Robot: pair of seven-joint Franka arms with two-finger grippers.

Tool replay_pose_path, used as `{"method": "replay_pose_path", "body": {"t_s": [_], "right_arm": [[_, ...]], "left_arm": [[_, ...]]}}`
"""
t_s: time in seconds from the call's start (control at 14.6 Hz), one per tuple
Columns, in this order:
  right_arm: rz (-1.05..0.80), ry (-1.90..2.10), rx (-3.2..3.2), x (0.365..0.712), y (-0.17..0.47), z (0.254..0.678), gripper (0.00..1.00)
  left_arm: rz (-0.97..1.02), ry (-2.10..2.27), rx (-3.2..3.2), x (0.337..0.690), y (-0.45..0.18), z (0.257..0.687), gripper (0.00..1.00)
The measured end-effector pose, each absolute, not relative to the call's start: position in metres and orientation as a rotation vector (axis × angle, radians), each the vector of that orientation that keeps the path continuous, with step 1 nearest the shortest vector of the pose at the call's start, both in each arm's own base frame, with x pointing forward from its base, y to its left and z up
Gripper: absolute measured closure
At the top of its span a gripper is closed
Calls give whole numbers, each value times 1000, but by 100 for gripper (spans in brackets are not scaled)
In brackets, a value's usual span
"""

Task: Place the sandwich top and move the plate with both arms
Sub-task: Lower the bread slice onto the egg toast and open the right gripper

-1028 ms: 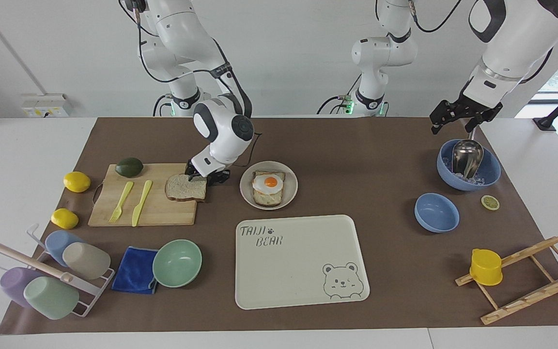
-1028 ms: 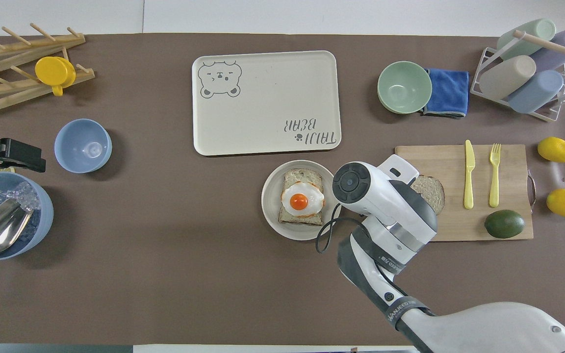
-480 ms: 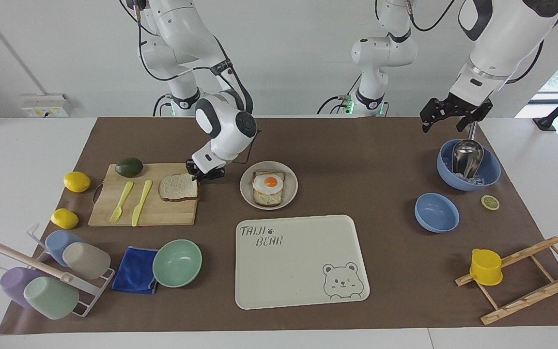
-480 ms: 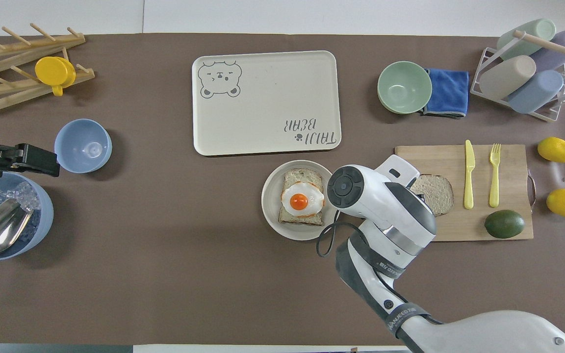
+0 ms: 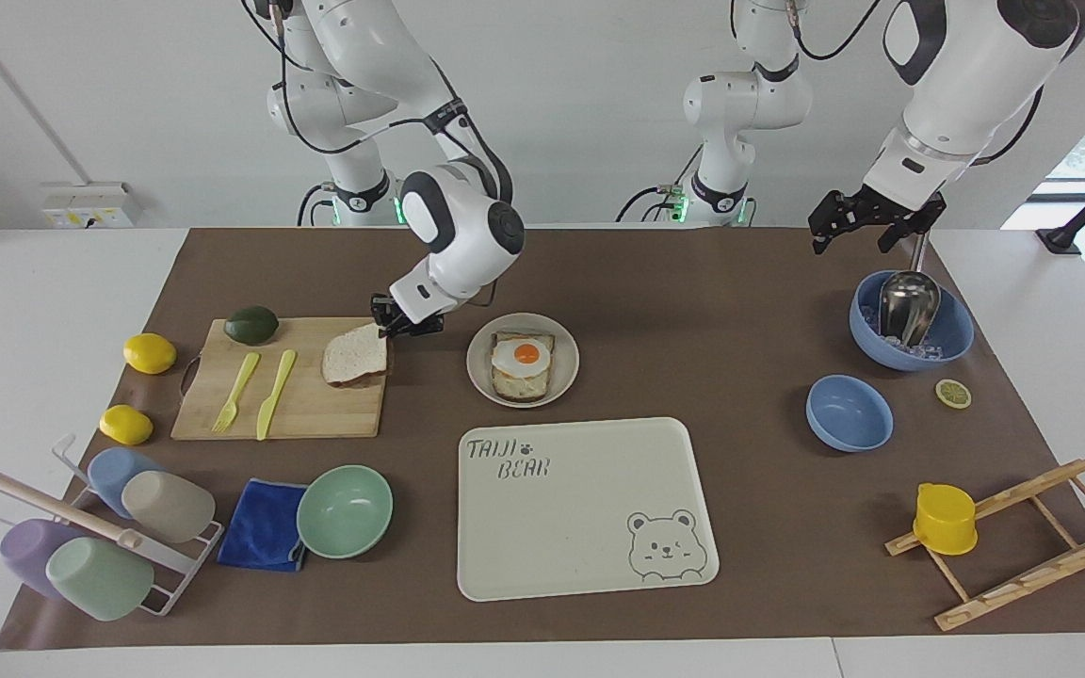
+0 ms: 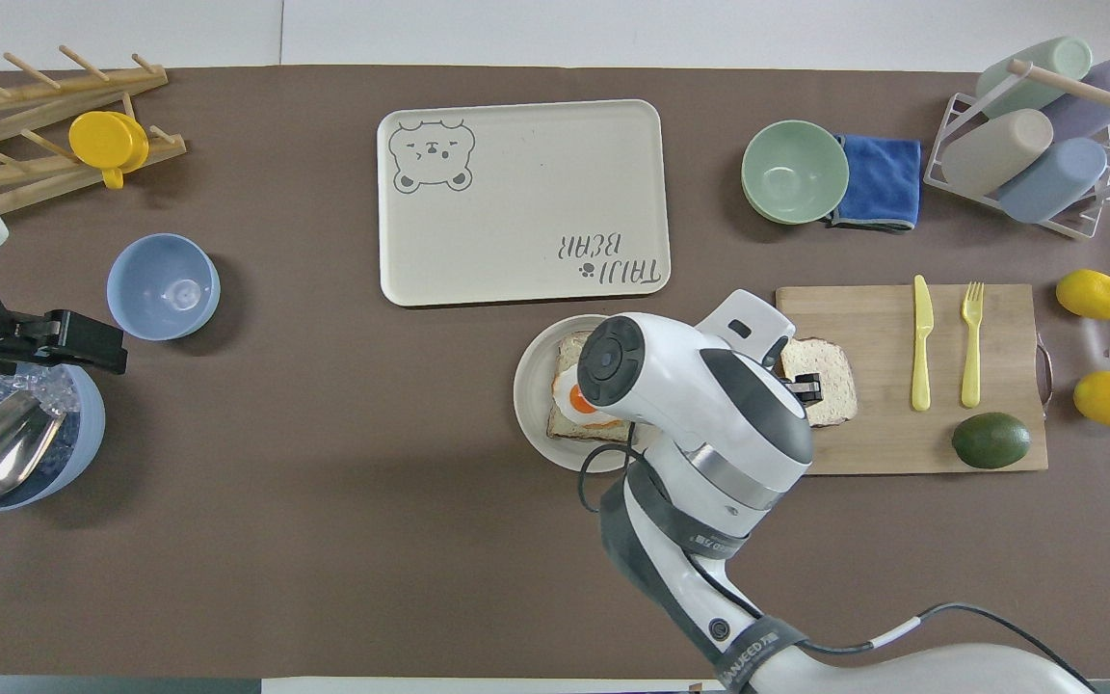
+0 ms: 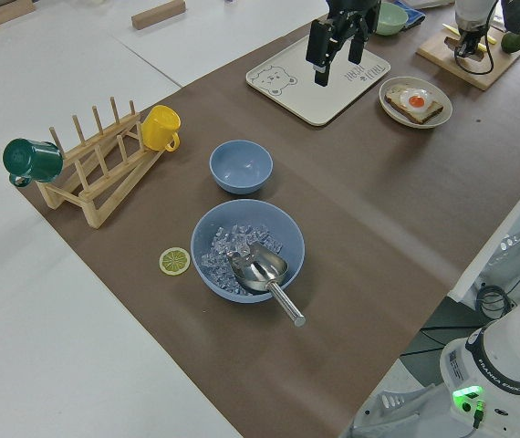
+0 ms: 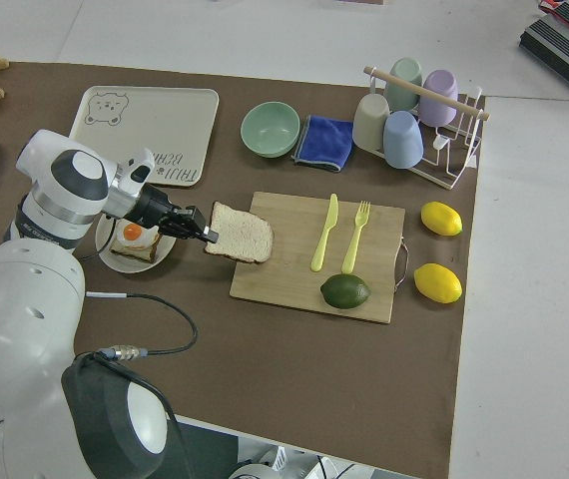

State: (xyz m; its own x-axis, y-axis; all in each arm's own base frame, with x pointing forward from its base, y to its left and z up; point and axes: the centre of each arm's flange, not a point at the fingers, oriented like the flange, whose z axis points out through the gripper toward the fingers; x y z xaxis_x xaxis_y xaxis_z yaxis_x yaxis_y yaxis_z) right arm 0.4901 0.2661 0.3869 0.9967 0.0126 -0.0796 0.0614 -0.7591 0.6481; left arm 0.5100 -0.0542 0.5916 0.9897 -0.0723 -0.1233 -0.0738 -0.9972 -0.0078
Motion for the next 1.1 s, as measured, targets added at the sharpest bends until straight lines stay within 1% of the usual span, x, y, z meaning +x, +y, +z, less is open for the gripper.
{"method": "replay_pose_path", "body": {"t_s": [0.14,0.21,0.34,0.41,0.62,0.89,1.1], "right_arm": [[-42,24,2484,494,294,436,92],[-37,-1,2538,498,301,453,92],[-40,-25,2643,504,312,473,92],[-39,-25,2690,506,320,477,92],[-48,28,2801,498,357,465,92],[-64,62,2810,460,417,434,92],[-69,65,2808,458,420,418,92]], "left_arm": [[199,115,-3120,506,-54,590,0],[198,115,-3120,505,-54,591,0],[201,115,-3120,503,-54,589,0],[201,115,-3120,502,-54,588,0],[202,113,-3119,501,-53,583,0],[197,109,-3121,500,-51,583,0],[198,107,-3121,499,-51,583,0]]}}
